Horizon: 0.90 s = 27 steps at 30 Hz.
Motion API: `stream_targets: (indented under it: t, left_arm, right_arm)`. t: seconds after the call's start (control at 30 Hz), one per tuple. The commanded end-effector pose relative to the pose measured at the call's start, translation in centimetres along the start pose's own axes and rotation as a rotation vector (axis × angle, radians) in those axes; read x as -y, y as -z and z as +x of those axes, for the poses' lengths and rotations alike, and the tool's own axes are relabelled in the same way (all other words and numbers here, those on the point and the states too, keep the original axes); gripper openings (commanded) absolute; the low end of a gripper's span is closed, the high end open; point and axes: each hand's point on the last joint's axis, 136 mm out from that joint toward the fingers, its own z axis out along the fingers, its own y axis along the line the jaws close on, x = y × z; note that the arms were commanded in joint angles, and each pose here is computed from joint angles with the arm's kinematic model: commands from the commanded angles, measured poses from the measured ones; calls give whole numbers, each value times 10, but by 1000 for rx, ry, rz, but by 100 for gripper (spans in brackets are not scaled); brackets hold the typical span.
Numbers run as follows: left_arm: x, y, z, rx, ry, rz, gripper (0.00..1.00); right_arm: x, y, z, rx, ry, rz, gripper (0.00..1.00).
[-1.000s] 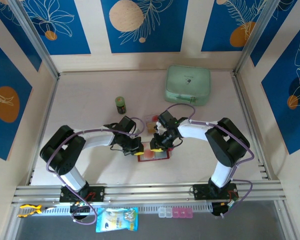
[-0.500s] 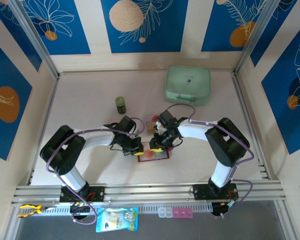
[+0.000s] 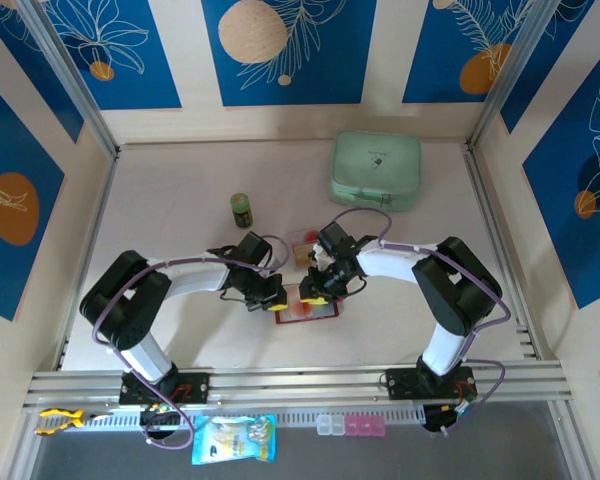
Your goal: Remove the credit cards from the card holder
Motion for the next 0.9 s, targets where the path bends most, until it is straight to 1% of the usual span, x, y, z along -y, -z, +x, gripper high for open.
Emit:
stream_targets:
  t: [0.0,0.17,0.27,0.47,0.73,0.87]
  left_arm:
    - [-14,-6,6,-31,23,-55,5]
    - [-13,-5,6,-28,23,-56,5]
    - [-14,-5,6,-29,25,-57,5]
    - [-12,-4,5,-28,20,-56,5]
    - [17,9,-4,13,-10,18,7]
    - [24,8,-2,5,-8,46,7]
  right_arm:
    - [8,1,5,-15,4,71,31]
    - [4,-5,7,-38,33,94,32]
    - [1,-3,7,-24,55,113,33]
    - [-15,12,4,29,98,52,33]
    - [-6,13,4,34,75,74,33]
    - [-3,8,6,17,68,79,34]
